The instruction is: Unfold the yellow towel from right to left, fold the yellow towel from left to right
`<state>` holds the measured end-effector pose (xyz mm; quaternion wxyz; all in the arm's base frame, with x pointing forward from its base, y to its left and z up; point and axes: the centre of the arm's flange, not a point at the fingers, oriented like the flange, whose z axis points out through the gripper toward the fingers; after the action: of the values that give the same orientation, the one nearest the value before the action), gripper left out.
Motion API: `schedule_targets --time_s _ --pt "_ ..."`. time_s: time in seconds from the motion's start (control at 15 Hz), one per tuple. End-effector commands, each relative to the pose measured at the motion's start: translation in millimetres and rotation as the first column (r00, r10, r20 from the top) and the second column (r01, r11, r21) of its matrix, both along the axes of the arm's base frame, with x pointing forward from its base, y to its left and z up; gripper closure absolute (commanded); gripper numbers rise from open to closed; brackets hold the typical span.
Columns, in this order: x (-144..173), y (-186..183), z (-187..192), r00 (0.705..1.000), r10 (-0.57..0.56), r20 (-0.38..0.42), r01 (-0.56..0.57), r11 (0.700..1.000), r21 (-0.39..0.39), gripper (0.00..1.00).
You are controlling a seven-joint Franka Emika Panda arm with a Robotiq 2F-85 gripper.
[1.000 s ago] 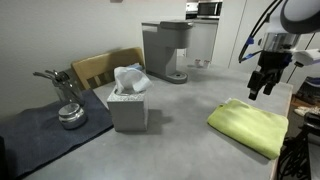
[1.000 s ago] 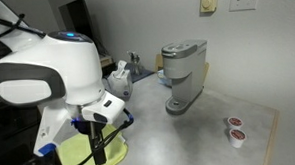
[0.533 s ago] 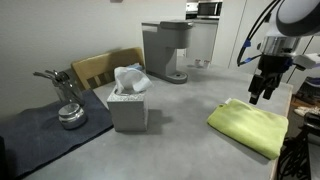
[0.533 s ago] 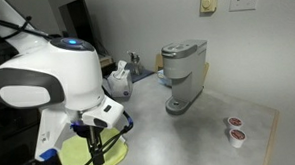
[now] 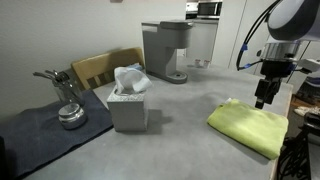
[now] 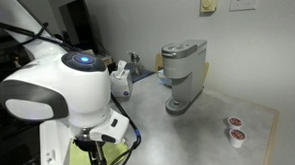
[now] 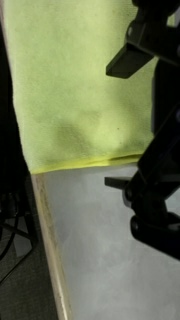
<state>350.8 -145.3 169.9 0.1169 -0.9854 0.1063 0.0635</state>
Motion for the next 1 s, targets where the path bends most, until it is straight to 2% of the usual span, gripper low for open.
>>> schedule_targets --time_s 0.0,0.33,0.73,0.93 --pt "4 -15 -17 0.998 0.070 -0.010 -0.068 0.994 0.080 0.00" --pt "3 -24 -31 0.987 0.159 -0.005 -0.156 0.974 0.164 0.00" --pt "0 -34 -46 0.980 0.197 -0.020 -0.188 0.960 0.206 0.00" --pt "2 -39 -47 0.980 0.196 -0.022 -0.186 0.957 0.221 0.16"
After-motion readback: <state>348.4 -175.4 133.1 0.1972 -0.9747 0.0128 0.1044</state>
